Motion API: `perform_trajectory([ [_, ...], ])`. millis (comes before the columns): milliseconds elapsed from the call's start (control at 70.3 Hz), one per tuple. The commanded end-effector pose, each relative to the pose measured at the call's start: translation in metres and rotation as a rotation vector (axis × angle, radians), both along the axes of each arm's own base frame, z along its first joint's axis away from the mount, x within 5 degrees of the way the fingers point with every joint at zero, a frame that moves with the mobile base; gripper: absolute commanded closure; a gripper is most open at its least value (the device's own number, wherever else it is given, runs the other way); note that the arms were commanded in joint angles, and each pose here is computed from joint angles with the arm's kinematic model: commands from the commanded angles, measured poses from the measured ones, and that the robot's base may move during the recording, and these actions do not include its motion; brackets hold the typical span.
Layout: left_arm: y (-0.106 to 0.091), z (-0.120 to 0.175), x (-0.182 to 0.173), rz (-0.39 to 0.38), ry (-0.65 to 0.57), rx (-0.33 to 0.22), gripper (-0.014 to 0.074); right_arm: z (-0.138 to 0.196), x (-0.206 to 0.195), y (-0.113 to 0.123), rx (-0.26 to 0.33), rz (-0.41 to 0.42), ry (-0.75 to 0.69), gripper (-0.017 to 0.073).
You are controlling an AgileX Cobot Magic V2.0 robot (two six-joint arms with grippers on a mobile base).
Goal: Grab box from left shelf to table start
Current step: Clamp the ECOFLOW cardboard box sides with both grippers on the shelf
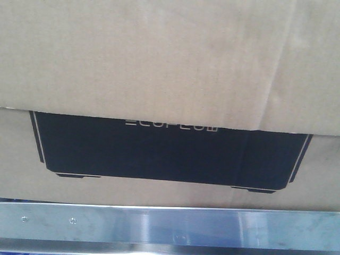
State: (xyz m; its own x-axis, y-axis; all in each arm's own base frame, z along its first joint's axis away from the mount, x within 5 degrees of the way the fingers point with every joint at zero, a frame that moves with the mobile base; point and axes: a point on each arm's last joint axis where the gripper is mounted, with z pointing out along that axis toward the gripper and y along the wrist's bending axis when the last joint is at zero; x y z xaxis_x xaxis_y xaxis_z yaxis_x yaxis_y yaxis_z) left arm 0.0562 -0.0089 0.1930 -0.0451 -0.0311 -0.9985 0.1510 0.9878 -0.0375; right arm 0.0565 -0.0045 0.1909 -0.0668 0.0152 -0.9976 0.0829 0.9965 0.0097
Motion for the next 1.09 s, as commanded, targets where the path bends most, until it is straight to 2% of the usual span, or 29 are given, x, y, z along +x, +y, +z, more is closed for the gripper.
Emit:
perform_trajectory([
  [0,0.001,0.011,-0.002,0.005,-0.114,-0.020,0.0693,0.008,0.000,-0.001,-0.013,-0.011,-0.096,0.0493],
  [384,0.001,0.012,-0.002,0.005,-0.117,-0.021,0.0693,0.008,0.000,-0.001,-0.013,-0.011,-0.096,0.0493],
  [711,0.002,0.025,-0.003,0.015,-0.259,-0.057,0.0693,0.008,0.000,-0.001,-0.013,-0.011,-0.096,0.0493],
  [810,0.003,0.042,-0.007,0.022,-0.387,-0.082,0.0693,0.008,0.000,-0.001,-0.013,-0.011,-0.096,0.0493],
  [896,0.004,0.064,-0.013,0.017,-0.415,-0.087,0.0692,0.008,0.000,-0.001,-0.013,-0.011,-0.096,0.0493],
  [1081,0.003,0.119,-0.019,-0.006,-0.280,-0.034,0.0687,0.008,0.000,-0.001,-0.013,-0.011,-0.096,0.0493],
])
